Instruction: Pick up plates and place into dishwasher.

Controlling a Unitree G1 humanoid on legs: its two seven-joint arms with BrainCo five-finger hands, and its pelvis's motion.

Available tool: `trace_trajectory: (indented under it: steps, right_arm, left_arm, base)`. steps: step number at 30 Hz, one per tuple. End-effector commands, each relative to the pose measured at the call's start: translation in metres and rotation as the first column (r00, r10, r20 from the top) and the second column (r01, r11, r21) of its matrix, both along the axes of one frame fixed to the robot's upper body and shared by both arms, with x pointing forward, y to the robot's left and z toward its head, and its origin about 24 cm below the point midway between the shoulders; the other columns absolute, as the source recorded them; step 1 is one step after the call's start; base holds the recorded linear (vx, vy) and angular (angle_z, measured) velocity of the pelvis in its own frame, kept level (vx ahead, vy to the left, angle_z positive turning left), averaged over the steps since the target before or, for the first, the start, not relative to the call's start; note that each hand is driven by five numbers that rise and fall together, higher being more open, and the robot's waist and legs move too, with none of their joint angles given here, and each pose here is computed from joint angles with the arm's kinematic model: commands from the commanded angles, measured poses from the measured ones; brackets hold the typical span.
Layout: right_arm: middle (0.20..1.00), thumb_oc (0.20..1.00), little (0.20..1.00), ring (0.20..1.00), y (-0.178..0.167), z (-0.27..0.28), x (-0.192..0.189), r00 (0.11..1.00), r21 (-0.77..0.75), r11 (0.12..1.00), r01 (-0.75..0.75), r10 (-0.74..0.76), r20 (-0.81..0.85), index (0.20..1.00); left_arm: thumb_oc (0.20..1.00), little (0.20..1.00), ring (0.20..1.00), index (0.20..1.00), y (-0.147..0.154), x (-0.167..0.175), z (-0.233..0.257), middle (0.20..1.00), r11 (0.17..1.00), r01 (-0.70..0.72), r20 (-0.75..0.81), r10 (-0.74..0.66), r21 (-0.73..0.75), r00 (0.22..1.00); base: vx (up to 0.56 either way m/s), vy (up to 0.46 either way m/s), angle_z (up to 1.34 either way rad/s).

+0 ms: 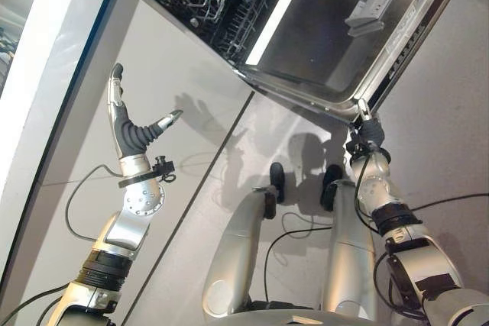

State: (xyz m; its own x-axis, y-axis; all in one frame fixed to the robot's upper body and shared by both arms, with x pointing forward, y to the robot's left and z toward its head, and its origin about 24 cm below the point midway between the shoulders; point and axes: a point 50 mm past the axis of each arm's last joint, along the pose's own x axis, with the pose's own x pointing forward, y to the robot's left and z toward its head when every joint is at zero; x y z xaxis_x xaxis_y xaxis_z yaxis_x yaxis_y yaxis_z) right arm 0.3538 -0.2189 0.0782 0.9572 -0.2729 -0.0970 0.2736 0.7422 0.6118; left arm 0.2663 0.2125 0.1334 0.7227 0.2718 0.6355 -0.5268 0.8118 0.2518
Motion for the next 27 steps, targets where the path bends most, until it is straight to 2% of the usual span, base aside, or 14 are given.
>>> trace_trajectory:
  steps: [1,6,9,13,16,21,27]
  right_arm:
    - [1.0,1.0,1.0,1.0,0.058,0.053,0.032,0.953,-0.048,0.959,-0.281,0.284,0.107,1.0]
    - [1.0,1.0,1.0,1.0,0.095,0.084,0.029,0.849,-0.115,0.894,-0.433,0.447,0.281,1.0]
    - [1.0,1.0,1.0,1.0,0.124,0.106,0.014,0.702,-0.205,0.817,-0.54,0.57,0.427,1.0]
    - [1.0,1.0,1.0,1.0,0.146,0.129,-0.008,0.551,-0.314,0.762,-0.566,0.633,0.543,1.0]
    - [1.0,1.0,1.0,1.0,0.155,0.141,-0.019,0.477,-0.369,0.734,-0.57,0.661,0.579,1.0]
    - [1.0,1.0,1.0,1.0,0.162,0.149,-0.028,0.414,-0.421,0.701,-0.576,0.694,0.589,1.0]
    - [1.0,1.0,1.0,1.0,0.163,0.149,-0.028,0.416,-0.421,0.71,-0.564,0.685,0.598,1.0]
  left_arm:
    - [1.0,1.0,1.0,1.0,-0.008,-0.002,0.04,1.0,0.996,0.068,0.183,-0.077,0.057,0.98]
    - [1.0,1.0,1.0,1.0,-0.006,-0.003,0.043,1.0,0.994,0.073,0.195,-0.087,0.077,0.977]
    - [1.0,1.0,1.0,1.0,-0.002,-0.005,0.045,1.0,0.993,0.067,0.209,-0.085,0.093,0.974]
    - [1.0,1.0,1.0,1.0,0.004,-0.007,0.048,1.0,0.993,0.06,0.221,-0.082,0.105,0.972]
    - [1.0,1.0,1.0,1.0,0.01,-0.008,0.05,1.0,0.993,0.057,0.219,-0.079,0.101,0.973]
    - [1.0,1.0,1.0,1.0,0.02,-0.01,0.053,1.0,0.995,0.038,0.224,-0.057,0.087,0.973]
    - [1.0,1.0,1.0,1.0,0.033,-0.013,0.057,1.0,0.996,0.021,0.216,-0.039,0.087,0.976]
  base:
    - [-0.02,-0.09,0.02]
    - [-0.01,-0.086,0.05]
    - [-0.01,-0.085,-0.13]
    - [0.0,-0.057,-0.08]
    - [0.0,-0.014,-0.05]
    - [-0.01,0.021,0.13]
    - [0.04,0.0,0.1]
